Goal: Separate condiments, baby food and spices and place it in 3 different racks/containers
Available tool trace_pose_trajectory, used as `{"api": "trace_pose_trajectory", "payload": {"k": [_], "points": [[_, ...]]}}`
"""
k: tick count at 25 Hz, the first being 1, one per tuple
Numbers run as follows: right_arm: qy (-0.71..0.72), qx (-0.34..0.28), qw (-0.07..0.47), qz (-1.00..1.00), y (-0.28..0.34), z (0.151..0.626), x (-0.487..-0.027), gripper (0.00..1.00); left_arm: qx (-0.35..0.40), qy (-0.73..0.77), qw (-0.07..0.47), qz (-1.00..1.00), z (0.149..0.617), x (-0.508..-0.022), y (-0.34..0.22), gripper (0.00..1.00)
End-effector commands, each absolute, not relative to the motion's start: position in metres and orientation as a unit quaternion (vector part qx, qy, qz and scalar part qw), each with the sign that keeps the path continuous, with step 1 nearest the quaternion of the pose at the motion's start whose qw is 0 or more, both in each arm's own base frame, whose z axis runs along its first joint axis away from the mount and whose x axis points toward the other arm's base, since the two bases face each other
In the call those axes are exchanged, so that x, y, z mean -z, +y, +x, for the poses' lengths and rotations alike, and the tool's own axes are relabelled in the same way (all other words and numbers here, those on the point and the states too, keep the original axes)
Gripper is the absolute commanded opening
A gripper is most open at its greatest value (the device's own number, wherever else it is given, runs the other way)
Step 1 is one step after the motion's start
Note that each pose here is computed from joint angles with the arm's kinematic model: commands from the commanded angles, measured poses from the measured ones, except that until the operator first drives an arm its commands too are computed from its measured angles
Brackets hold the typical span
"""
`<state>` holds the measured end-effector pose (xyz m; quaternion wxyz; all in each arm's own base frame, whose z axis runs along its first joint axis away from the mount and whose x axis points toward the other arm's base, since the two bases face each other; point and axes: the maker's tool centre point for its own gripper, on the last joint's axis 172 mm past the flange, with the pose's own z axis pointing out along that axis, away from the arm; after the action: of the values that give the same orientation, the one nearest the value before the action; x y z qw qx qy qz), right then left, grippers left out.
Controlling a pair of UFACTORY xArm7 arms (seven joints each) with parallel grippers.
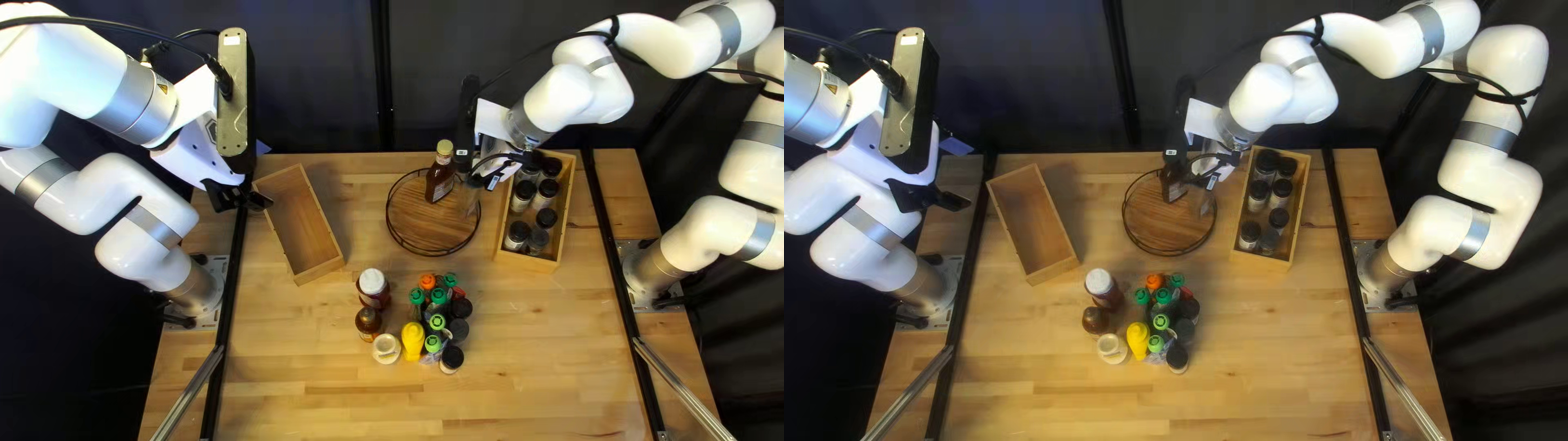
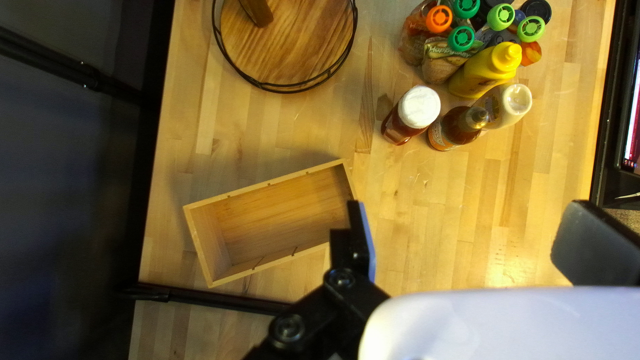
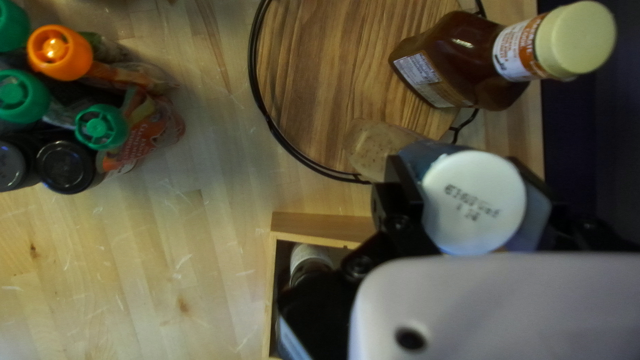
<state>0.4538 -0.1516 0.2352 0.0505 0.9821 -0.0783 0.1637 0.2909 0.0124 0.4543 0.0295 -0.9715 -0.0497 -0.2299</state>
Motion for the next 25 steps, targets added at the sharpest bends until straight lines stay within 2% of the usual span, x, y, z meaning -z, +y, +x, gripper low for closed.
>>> {"api": "trace_pose_trajectory", "payload": {"k": [1,11,14,15,16,17,18,19,25], "points": [[-0.078,-0.163,0.044,0.983,-0.152,0.458,-0.231,0.03,0.23,-0.05,0.03,-0.971,0.291,-0.454,0.012,1.0],[-0.087,-0.154,0.03,0.984,-0.147,0.462,-0.212,0.05,0.23,-0.05,0.03,-0.971,0.291,-0.454,0.012,1.0],[-0.088,-0.155,0.027,0.984,-0.143,0.462,-0.212,0.09,0.23,-0.05,0.03,-0.971,0.291,-0.454,0.012,1.0],[-0.088,-0.155,0.027,0.984,-0.141,0.462,-0.213,0.56,0.23,-0.05,0.03,-0.971,0.291,-0.454,0.012,1.0],[-0.088,-0.156,0.027,0.984,-0.14,0.462,-0.213,0.72,0.23,-0.05,0.03,-0.971,0.291,-0.454,0.012,1.0],[-0.088,-0.156,0.026,0.984,-0.14,0.462,-0.213,0.82,0.23,-0.05,0.03,-0.971,0.291,-0.454,0.012,1.0],[-0.088,-0.155,0.026,0.984,-0.14,0.462,-0.212,0.97,0.23,-0.05,0.03,-0.971,0.291,-0.454,0.012,1.0],[-0.088,-0.155,0.026,0.984,-0.14,0.462,-0.211,1.0,0.23,-0.05,0.03,-0.971,0.291,-0.454,0.012,1.0],[-0.079,-0.164,0.027,0.983,-0.12,0.46,-0.231,1.0,0.23,-0.05,0.03,-0.971,0.291,-0.454,0.012,1.0]]}}
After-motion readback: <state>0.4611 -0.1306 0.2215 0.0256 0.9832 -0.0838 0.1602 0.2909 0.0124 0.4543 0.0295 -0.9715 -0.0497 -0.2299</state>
